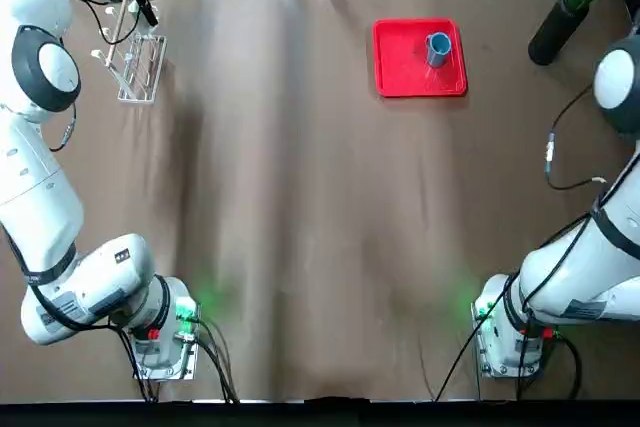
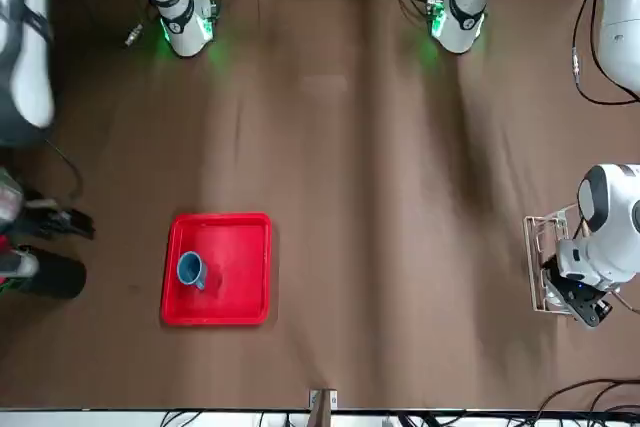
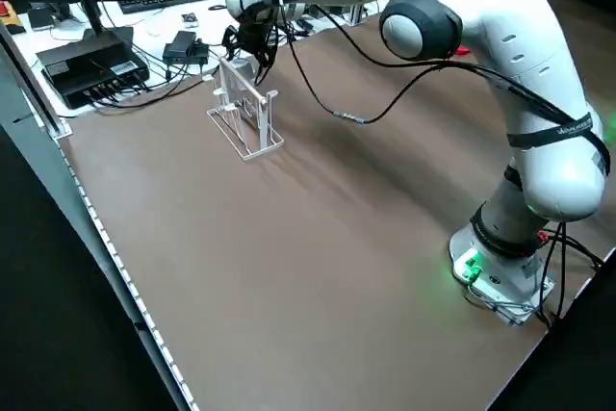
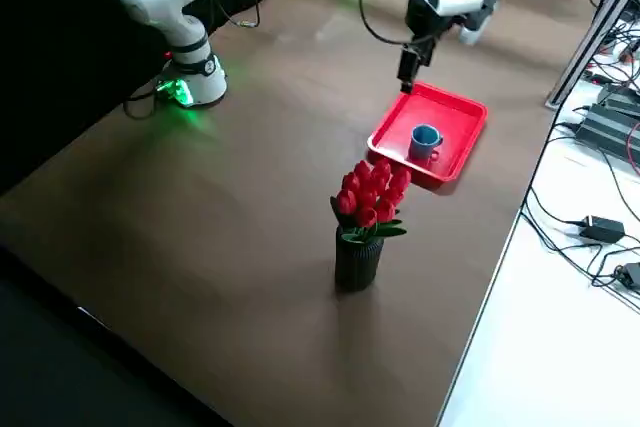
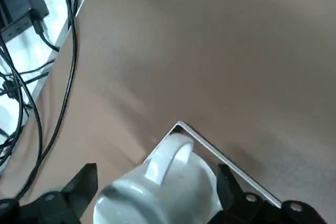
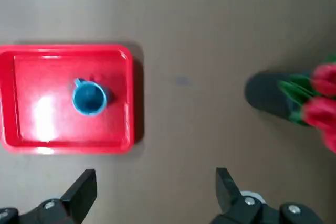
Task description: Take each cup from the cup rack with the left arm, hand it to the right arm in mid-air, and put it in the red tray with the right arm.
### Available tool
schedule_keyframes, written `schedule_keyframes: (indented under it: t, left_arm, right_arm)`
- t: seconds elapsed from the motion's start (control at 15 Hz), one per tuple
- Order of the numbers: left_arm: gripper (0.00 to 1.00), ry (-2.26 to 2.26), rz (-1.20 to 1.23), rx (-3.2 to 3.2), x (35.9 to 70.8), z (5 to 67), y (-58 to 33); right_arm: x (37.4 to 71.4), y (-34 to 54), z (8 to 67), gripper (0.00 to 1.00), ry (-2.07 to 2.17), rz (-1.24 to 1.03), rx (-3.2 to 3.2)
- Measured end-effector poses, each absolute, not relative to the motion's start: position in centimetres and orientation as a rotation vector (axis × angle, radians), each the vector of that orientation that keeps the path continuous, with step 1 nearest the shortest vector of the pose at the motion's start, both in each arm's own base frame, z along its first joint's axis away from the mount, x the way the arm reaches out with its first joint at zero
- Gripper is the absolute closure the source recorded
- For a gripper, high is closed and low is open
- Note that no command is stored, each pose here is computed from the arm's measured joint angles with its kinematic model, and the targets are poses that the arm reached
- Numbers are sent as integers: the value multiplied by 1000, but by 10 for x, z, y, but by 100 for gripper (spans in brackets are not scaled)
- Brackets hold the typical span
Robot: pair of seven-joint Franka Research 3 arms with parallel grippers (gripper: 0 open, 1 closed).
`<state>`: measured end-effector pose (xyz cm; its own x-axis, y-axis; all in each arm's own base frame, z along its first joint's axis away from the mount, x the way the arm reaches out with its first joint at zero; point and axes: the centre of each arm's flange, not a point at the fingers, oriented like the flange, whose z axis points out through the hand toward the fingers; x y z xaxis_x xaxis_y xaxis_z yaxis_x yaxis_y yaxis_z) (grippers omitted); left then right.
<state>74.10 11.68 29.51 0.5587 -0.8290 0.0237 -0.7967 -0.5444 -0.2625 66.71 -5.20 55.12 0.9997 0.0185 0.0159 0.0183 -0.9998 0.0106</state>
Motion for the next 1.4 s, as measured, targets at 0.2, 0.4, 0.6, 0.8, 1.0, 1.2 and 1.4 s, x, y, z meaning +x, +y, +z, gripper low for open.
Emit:
schedule_keyframes:
  t: [0.2, 0.4, 0.6, 0.8, 1.0, 1.2, 1.4]
  left_arm:
    - [0, 1351, -200, -2573, 740, 292, 124]
    - [0, 1356, -187, -2557, 739, 292, 126]
    - [0, 1358, -181, -2549, 739, 292, 127]
    - [3, 1359, -181, -2548, 739, 292, 127]
    - [17, 1363, -180, -2532, 741, 294, 127]
    - [17, 1368, -180, -2517, 742, 297, 126]
    - [18, 1343, -204, -2520, 745, 307, 122]
  right_arm:
    - [643, -75, 588, 0, 0, 30, 3132]
    - [628, -78, 601, 0, -22, -8, 3170]
    - [620, -72, 607, 0, -107, -46, 3175]
    - [617, -59, 613, 1, -124, -37, 3176]
    - [617, -51, 610, 1, -112, -45, 3177]
    - [618, -48, 607, 0, -104, -50, 3177]
    - [619, -44, 607, 0, -97, -44, 3177]
